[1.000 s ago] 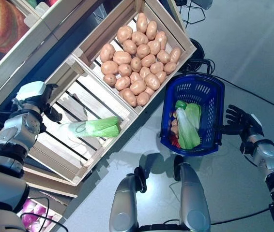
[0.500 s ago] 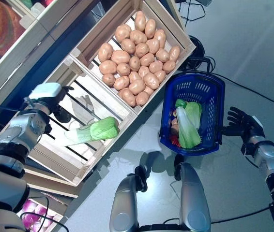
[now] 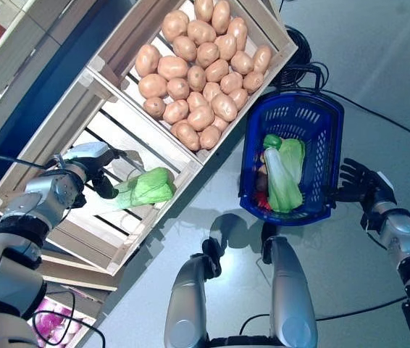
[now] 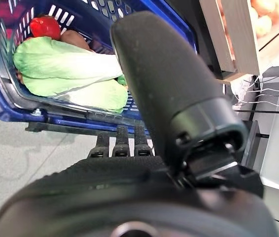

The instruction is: Put vegetables into the basket

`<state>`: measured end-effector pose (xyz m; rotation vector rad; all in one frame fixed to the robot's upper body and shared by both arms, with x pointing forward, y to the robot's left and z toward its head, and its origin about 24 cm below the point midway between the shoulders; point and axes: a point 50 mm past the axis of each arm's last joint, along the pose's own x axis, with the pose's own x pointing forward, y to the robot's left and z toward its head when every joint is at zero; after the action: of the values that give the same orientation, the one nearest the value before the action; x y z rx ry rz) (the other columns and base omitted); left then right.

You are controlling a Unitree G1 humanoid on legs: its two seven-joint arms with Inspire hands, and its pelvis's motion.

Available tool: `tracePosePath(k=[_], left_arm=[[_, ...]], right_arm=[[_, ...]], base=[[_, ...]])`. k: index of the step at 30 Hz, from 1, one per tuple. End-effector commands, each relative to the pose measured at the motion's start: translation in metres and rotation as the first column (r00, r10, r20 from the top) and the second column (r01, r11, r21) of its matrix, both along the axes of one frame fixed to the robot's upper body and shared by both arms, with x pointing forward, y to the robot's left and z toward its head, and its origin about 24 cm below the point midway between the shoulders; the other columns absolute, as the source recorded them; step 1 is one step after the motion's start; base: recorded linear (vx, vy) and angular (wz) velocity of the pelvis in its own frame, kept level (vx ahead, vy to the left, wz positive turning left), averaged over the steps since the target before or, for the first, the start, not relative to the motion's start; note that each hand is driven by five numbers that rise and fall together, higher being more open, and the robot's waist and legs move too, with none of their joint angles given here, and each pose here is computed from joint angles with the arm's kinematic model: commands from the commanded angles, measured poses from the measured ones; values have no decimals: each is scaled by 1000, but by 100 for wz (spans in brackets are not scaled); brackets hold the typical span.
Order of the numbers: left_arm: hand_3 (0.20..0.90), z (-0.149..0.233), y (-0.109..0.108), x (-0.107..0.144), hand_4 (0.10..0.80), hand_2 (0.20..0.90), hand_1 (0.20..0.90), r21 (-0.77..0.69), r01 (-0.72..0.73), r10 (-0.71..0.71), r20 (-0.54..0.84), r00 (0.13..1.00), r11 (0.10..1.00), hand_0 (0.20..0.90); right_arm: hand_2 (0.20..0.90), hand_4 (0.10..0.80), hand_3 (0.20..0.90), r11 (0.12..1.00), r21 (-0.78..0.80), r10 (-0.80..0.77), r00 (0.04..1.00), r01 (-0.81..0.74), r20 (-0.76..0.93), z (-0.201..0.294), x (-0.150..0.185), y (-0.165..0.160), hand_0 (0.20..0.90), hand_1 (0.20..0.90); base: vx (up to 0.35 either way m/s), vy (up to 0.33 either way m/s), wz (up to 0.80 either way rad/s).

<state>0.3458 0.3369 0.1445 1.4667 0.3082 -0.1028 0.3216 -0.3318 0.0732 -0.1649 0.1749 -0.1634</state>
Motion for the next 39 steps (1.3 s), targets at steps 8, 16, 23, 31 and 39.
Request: tracePosePath(k=[8,16,23,31,39], left_arm=[[900,-3,47,-24,800,900,900,1,-227,226,22,974,974,900],[900,-20,54,-34,800,900,900,-4,-265,265,-17,964,964,900],[900,-25,57,-36,800,900,900,42,-297,294,69,953,954,900],[900,12,58,-24,800,900,900,108,-398,347,321,881,911,900],[900,13,50,-14,800,900,900,32,-499,451,384,806,866,900]], right_arm=[[900,800,900,1000,11,-30,981,28,192,47,14,-8,900,900],[900,800,900,999,18,-45,980,42,192,45,12,-11,900,900],[900,800,900,999,-5,-34,979,36,201,53,14,-12,900,900],[900,800,900,998,-14,-54,964,59,261,74,19,-15,900,900],[900,800,900,999,28,-43,939,36,341,93,32,1,900,900]], base=[[-7,-7,5],[0,-1,0],[-2,9,1],[-68,13,14],[-79,20,14]])
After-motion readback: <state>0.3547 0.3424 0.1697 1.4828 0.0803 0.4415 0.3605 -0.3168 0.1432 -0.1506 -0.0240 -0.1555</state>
